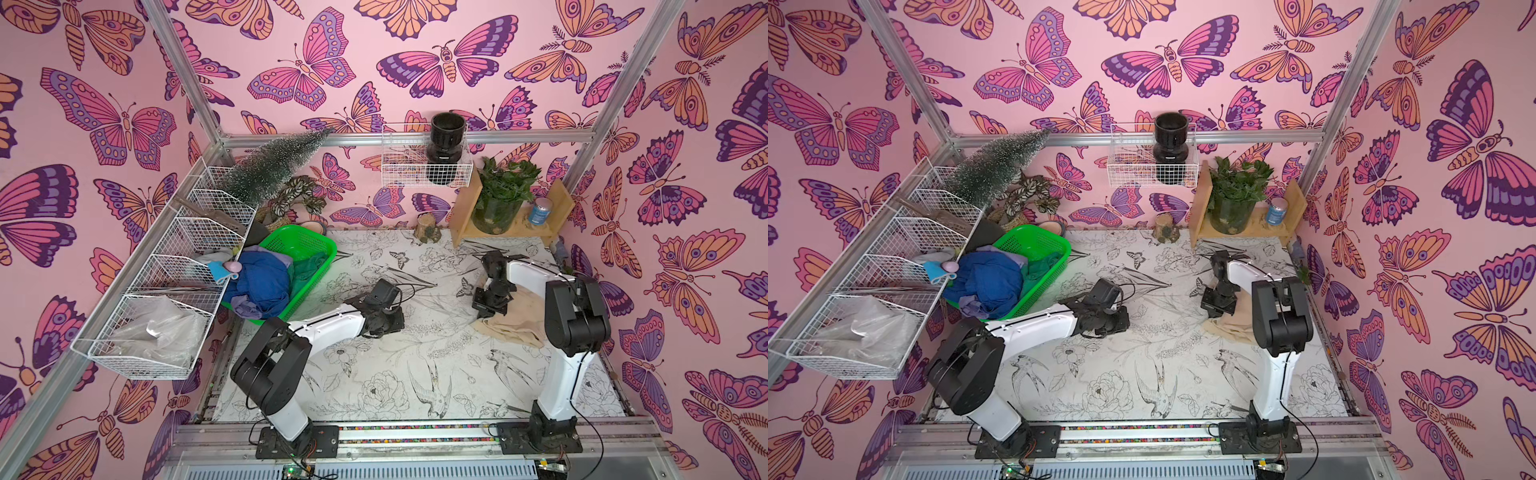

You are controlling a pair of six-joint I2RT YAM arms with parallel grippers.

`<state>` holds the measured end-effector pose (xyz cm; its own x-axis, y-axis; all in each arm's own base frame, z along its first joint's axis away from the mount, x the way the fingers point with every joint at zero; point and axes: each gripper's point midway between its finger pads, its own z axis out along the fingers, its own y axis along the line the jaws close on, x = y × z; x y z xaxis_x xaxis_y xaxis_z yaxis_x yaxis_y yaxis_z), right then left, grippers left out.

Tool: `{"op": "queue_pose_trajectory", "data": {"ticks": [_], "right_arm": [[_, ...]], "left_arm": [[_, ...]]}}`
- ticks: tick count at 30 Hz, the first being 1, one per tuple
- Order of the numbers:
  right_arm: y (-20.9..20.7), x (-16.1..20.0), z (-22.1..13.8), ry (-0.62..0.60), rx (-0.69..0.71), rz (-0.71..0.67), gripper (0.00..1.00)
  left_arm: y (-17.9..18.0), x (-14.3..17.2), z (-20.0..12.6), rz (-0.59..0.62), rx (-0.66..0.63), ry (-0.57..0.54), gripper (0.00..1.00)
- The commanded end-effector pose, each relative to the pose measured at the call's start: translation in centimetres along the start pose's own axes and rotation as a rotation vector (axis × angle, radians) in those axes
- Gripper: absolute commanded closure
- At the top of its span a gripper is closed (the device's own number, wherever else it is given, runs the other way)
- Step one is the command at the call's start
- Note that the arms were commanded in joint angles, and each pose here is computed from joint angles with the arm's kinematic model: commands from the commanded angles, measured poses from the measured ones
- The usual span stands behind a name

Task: Fold and stack t-shirts
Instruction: Move the T-shirt to the center of the board.

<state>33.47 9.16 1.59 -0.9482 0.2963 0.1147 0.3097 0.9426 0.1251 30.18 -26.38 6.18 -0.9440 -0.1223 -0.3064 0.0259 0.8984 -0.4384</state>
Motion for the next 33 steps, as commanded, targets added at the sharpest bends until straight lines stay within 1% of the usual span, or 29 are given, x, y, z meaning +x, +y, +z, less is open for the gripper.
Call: {"op": "queue_pose_trajectory", "data": {"ticks": [1, 7, 11, 13, 15, 18, 20, 22, 24, 25, 26, 27, 28, 29, 30, 31, 32, 33], "right_arm": [[-4.9, 0.5, -0.8, -0.005, 0.131, 0.043, 1.0], [-8.7, 1.2, -0.7, 0.004, 0.196, 0.089, 1.0], [-8.3, 1.9, -0.4, 0.019, 0.145, 0.096, 1.0], [-7.8, 1.7, -0.9, -0.004, 0.118, 0.103, 1.0], [-7.9, 1.2, -2.0, -0.046, 0.124, 0.098, 1.0], [-11.1, 1.1, -4.0, -0.062, 0.28, 0.111, 1.0], [-12.3, 1.3, -4.5, -0.05, 0.31, 0.114, 1.0], [-11.6, 1.2, -5.0, -0.068, 0.261, 0.112, 1.0], [-9.3, 0.5, -6.1, -0.139, 0.123, 0.117, 1.0], [-8.0, -0.3, -7.2, -0.208, 0.042, 0.121, 1.0], [-7.0, -1.0, -8.6, -0.29, -0.026, 0.122, 0.98], [-6.1, -1.7, -10.9, -0.41, -0.098, 0.125, 0.85], [-5.7, -2.2, -12.8, -0.525, -0.147, 0.129, 0.67], [-5.4, -2.8, -14.5, -0.635, -0.183, 0.121, 0.07], [-5.5, -3.2, -16.1, -0.756, -0.205, 0.098, 0.01], [-5.9, -3.4, -17.2, -0.857, -0.196, 0.077, 0.01], [-6.6, -3.5, -18.1, -0.957, -0.172, 0.059, 0.01], [-7.1, -3.3, -18.5, -1.024, -0.133, 0.008, 0.01]], "left_arm": [[-0.3, 0.1, 0.4, 0.014, -0.002, 0.013, 0.81], [-0.4, 0.1, 0.4, 0.024, 0.003, 0.019, 0.81], [-0.3, 0.1, 0.1, 0.033, 0.0, 0.008, 0.81], [-0.1, -0.1, -0.1, 0.033, -0.008, -0.004, 0.8], [0.1, -0.1, -0.3, 0.031, -0.016, -0.012, 0.77], [0.3, 0.0, -0.4, 0.036, -0.022, -0.01, 0.76], [0.6, 0.1, -0.6, 0.036, -0.029, -0.017, 0.76], [0.9, 0.0, -1.1, 0.044, -0.038, -0.035, 0.76], [1.4, -0.6, -2.0, 0.059, -0.068, -0.075, 0.7], [1.8, -1.1, -2.9, 0.064, -0.085, -0.107, 0.66], [2.2, -1.7, -3.8, 0.074, -0.108, -0.143, 0.55], [2.9, -2.5, -5.1, 0.083, -0.153, -0.199, 0.08], [3.6, -3.6, -7.0, 0.094, -0.2, -0.27, 0.0], [4.3, -4.5, -8.7, 0.106, -0.247, -0.341, 0.0], [5.2, -5.5, -10.7, 0.125, -0.307, -0.426, 0.0], [6.1, -6.2, -12.4, 0.146, -0.364, -0.495, 0.0], [7.1, -7.2, -15.3, 0.15, -0.433, -0.607, 0.0], [8.6, -8.0, -17.4, 0.155, -0.532, -0.702, 0.0]]}}
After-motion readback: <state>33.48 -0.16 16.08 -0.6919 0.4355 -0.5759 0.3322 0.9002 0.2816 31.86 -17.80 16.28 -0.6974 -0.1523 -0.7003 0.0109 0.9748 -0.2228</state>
